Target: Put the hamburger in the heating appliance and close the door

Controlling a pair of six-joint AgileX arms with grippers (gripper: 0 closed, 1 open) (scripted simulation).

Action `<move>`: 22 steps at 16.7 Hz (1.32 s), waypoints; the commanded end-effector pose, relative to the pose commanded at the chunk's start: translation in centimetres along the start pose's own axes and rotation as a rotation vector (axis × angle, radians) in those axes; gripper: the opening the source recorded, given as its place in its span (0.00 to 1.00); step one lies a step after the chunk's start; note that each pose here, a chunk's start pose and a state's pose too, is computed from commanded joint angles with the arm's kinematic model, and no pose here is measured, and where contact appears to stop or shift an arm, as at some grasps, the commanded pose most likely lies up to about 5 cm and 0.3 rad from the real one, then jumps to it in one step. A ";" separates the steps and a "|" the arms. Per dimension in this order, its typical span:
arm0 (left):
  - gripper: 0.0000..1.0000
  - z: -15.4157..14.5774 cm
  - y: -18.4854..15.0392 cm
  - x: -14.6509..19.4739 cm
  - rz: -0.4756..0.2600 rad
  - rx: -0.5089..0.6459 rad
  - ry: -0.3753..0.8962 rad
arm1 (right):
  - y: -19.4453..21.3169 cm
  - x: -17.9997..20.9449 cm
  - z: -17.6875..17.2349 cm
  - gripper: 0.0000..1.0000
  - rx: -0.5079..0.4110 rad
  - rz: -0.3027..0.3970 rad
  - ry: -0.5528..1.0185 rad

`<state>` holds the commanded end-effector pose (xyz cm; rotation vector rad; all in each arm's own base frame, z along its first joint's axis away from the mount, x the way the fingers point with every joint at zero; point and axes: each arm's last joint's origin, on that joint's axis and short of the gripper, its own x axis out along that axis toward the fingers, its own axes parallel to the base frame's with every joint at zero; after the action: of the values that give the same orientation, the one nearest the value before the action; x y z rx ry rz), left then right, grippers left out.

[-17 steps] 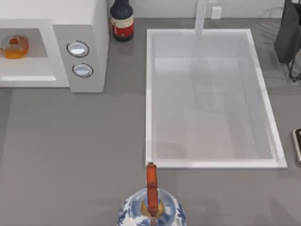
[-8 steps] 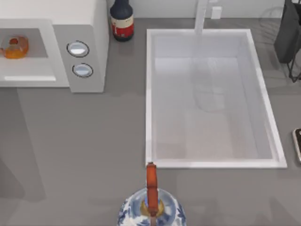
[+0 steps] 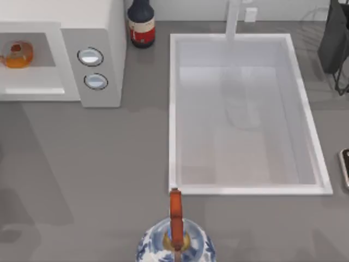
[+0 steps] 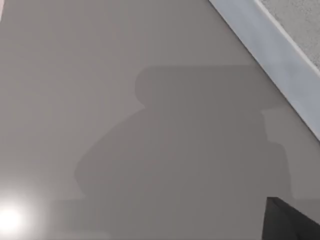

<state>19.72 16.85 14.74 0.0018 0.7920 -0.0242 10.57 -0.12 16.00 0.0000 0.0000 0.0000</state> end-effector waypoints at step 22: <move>0.00 0.5 -14.0 0.0 0.043 0.021 -0.008 | 0.0 0.0 0.0 1.00 0.000 0.000 0.000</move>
<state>19.71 2.84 15.20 0.0384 0.7830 0.0086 10.57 -0.12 16.00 0.0000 0.0000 0.0000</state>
